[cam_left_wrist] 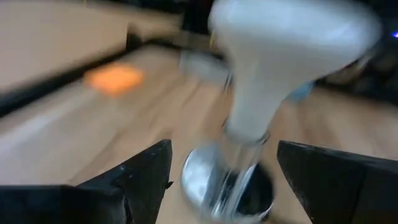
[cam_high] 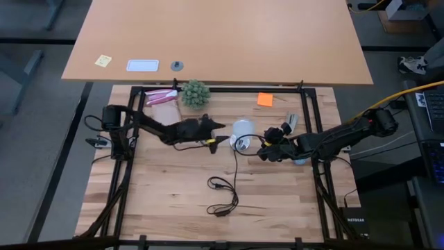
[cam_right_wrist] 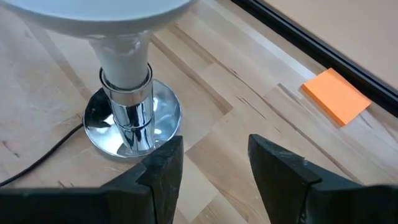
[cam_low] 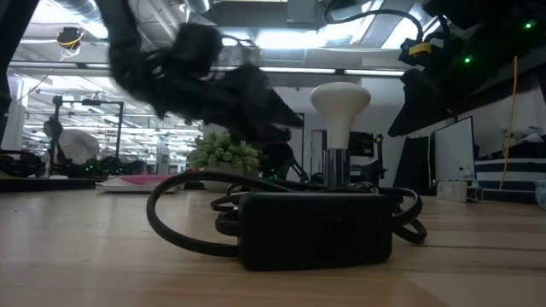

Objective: Screw lightbulb
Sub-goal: Remove the lightbulb from the lamp

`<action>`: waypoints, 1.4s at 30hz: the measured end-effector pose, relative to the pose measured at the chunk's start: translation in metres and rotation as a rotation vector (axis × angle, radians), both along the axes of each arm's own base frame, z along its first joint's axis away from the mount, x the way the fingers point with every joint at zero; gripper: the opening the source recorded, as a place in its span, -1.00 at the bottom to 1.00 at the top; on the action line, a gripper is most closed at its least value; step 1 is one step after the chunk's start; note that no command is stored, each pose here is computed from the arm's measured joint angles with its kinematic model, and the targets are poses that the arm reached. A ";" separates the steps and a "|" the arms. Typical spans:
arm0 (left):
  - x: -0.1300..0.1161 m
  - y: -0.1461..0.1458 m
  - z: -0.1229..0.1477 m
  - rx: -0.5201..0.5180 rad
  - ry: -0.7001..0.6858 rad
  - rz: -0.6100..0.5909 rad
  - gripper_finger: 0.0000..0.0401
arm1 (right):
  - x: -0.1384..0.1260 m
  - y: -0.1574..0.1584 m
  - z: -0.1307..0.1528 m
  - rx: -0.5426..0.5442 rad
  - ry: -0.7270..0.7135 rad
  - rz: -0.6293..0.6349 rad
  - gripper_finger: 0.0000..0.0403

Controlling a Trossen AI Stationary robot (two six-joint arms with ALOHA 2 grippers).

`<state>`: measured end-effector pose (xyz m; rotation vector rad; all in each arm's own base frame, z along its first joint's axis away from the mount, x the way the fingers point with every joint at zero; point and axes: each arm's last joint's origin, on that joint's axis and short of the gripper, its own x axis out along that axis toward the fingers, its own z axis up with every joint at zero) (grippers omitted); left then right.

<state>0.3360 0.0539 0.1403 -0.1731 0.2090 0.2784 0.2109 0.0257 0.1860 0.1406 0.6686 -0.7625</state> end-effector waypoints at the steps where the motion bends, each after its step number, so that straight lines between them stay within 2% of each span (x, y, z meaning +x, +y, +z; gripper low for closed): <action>1: -0.006 -0.002 -0.003 0.004 -0.071 -0.001 0.40 | 0.000 0.000 0.000 0.000 0.000 0.000 -0.07; 4: -0.019 -0.005 -0.009 0.024 -0.233 -0.005 0.40 | 0.000 0.000 0.000 0.000 -0.002 0.000 -0.07; 7: -0.021 -0.006 -0.014 0.023 -0.257 -0.006 0.40 | 0.001 0.000 0.001 0.003 -0.011 0.000 -0.07; 12: -0.020 -0.007 -0.017 -0.112 -0.270 0.007 0.40 | 0.005 0.001 0.003 0.033 -0.061 0.008 -0.07; 15: -0.018 -0.007 -0.014 -0.231 -0.317 0.021 0.40 | 0.005 0.001 0.004 -0.001 -0.086 -0.021 -0.07; 19: -0.008 -0.005 -0.005 -0.306 -0.372 0.025 0.40 | 0.006 -0.001 0.006 -0.038 -0.107 -0.054 -0.07; 22: 0.001 -0.004 -0.001 -0.291 -0.364 0.024 0.40 | 0.006 -0.002 0.006 -0.023 -0.107 -0.049 -0.07; 28: 0.015 -0.003 -0.005 -0.333 -0.228 0.047 0.40 | 0.006 -0.001 0.005 0.001 -0.100 -0.030 -0.07; 32: 0.021 -0.009 -0.009 -0.201 -0.098 -0.026 0.40 | 0.006 -0.001 0.005 -0.004 -0.094 -0.023 -0.07; 36: 0.028 -0.019 -0.003 -0.034 -0.077 -0.098 0.40 | 0.006 -0.001 0.005 -0.005 -0.092 -0.021 -0.07; 39: 0.036 -0.021 -0.003 0.017 -0.082 -0.115 0.40 | 0.006 -0.001 0.005 -0.005 -0.092 -0.021 -0.07; 42: 0.044 -0.019 -0.010 0.026 -0.070 -0.111 0.40 | 0.006 -0.001 0.005 -0.005 -0.090 -0.021 -0.07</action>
